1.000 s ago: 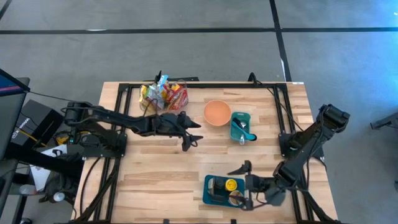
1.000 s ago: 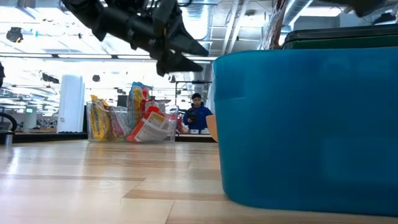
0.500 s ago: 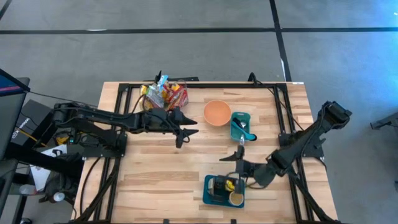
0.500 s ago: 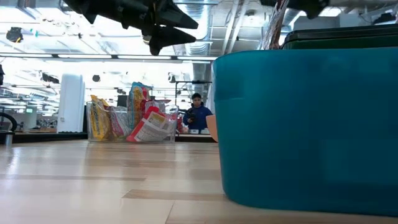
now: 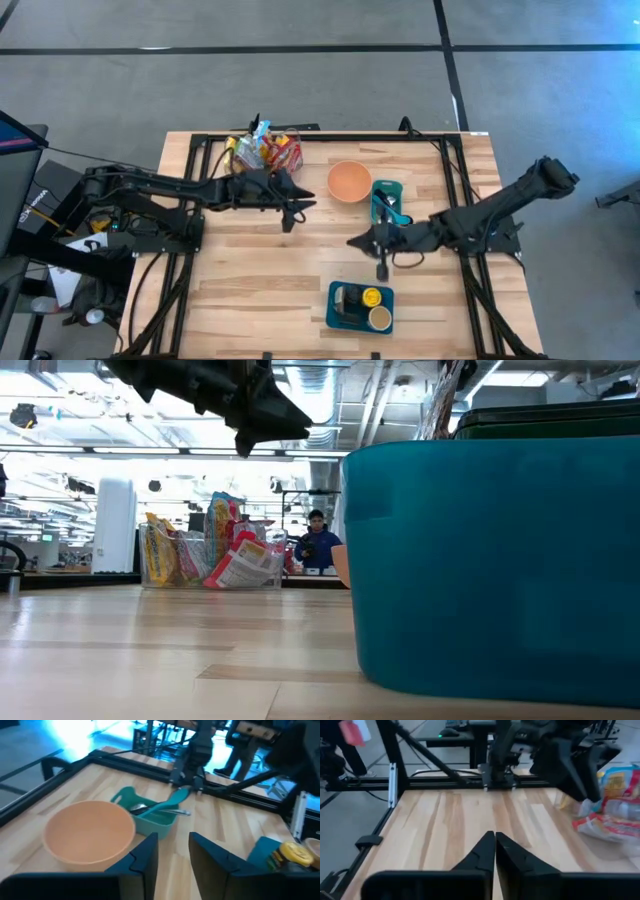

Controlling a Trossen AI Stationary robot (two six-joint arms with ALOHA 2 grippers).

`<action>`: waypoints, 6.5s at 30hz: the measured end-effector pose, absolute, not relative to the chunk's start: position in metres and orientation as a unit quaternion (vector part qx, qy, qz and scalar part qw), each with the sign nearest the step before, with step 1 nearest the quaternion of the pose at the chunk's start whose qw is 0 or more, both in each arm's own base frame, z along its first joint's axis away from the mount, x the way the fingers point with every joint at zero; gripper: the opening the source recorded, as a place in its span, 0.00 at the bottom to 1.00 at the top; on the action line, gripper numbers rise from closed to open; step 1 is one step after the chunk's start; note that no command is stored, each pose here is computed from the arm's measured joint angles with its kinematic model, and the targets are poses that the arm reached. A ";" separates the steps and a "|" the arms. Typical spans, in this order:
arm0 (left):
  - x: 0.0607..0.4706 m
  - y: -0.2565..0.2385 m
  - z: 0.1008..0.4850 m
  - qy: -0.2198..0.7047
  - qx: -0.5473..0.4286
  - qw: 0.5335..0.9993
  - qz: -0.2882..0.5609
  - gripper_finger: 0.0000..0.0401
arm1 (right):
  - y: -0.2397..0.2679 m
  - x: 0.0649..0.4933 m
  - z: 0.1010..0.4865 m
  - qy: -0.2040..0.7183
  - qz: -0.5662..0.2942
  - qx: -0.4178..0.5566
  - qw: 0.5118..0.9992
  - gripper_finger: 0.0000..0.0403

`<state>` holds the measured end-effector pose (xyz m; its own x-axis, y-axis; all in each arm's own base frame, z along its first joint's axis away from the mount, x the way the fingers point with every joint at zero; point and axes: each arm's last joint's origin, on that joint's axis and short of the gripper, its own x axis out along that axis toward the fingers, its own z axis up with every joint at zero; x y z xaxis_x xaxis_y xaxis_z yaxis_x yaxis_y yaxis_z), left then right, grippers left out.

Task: Pick & Place Food Item
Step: Return to Home Position

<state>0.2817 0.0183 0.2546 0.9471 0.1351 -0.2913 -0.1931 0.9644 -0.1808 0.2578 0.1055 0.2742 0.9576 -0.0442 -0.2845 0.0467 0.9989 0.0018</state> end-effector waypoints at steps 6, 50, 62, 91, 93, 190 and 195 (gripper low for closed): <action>0.277 0.033 0.257 0.137 -0.108 0.979 0.110 0.20 | 0.072 0.255 0.287 0.138 -0.054 0.018 0.989 0.05; 0.114 0.024 0.347 0.007 -0.081 0.988 0.133 0.00 | 0.012 0.119 0.338 0.018 -0.090 0.042 0.995 0.00; 0.095 0.020 0.348 -0.001 -0.065 0.989 0.132 0.00 | 0.003 0.068 0.316 -0.063 -0.085 0.069 0.992 0.00; 0.046 0.011 0.284 -0.112 -0.050 0.984 0.129 0.00 | -0.001 0.052 0.277 -0.094 -0.082 0.074 0.989 0.00; 0.049 0.012 0.280 -0.125 -0.049 0.983 0.128 0.00 | 0.000 0.055 0.272 -0.104 -0.082 0.073 0.988 0.00; 0.096 0.017 0.179 -0.077 -0.074 0.991 0.077 0.00 | 0.013 0.099 0.167 -0.002 -0.008 0.062 0.998 0.00; 0.096 0.017 0.179 -0.077 -0.074 0.991 0.077 0.00 | 0.013 0.099 0.167 -0.002 -0.008 0.062 0.998 0.00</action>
<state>0.0958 0.0172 0.1790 0.9764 0.1637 0.1408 -0.1412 0.9773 -0.1577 0.0989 0.0129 0.1666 0.9999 -0.0166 0.0021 0.0162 0.9922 0.1239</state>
